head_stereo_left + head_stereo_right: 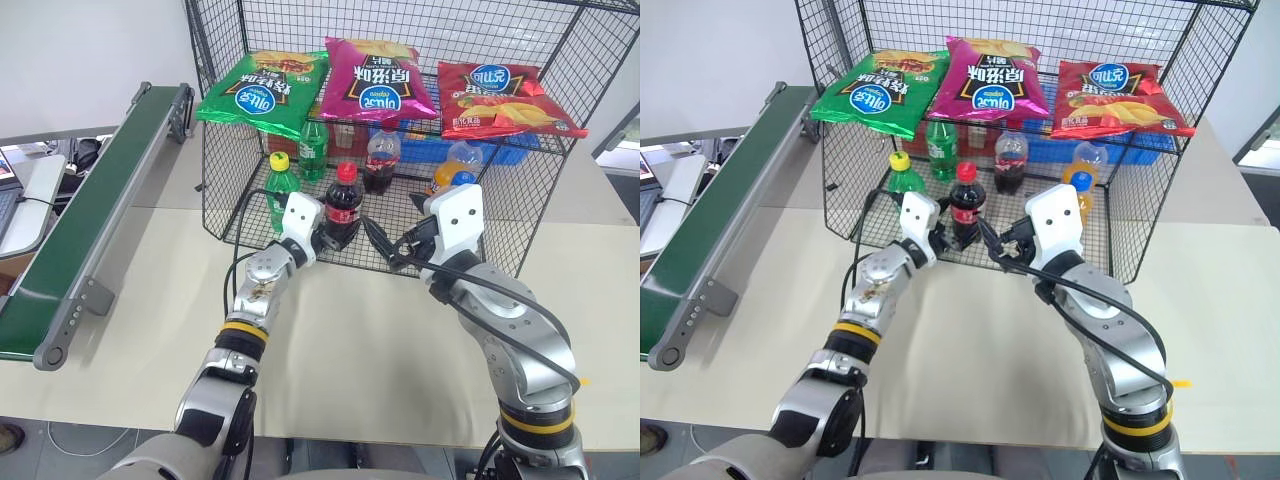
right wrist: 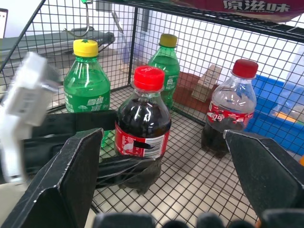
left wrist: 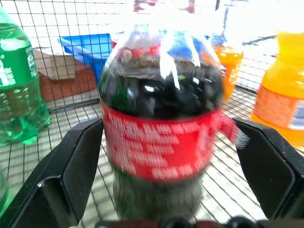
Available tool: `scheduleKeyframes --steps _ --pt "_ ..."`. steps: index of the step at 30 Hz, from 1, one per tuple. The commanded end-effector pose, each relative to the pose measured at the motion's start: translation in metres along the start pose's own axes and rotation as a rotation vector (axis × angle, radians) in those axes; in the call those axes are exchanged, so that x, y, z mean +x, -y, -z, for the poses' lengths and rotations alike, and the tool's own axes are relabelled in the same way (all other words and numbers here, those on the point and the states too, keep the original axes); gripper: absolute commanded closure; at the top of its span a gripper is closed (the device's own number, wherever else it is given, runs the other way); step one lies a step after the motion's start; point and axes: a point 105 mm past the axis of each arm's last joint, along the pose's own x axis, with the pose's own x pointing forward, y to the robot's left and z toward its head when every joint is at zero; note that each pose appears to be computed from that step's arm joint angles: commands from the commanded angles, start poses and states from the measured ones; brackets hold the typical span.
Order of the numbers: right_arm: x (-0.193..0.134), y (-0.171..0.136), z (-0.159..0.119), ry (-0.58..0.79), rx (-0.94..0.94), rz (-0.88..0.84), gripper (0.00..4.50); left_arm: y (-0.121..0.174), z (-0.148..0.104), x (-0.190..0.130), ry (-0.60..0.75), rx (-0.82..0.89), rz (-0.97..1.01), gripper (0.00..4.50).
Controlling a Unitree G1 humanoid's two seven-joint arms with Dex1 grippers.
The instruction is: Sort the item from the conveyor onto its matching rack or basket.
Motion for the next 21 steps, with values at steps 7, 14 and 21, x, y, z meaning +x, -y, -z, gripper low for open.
scheduleKeyframes --steps 7,14,21 --pt "0.002 0.003 -0.013 0.075 -0.025 -0.033 0.0 0.007 -0.028 -0.047 0.012 0.031 0.013 0.04" --pt "-0.003 0.009 -0.007 0.053 -0.046 -0.077 0.0 -0.007 -0.036 -0.095 -0.065 0.016 -0.019 0.04" --pt "-0.013 0.03 -0.013 0.059 -0.064 -0.102 0.0 -0.027 -0.051 -0.156 -0.231 0.07 -0.014 0.04"
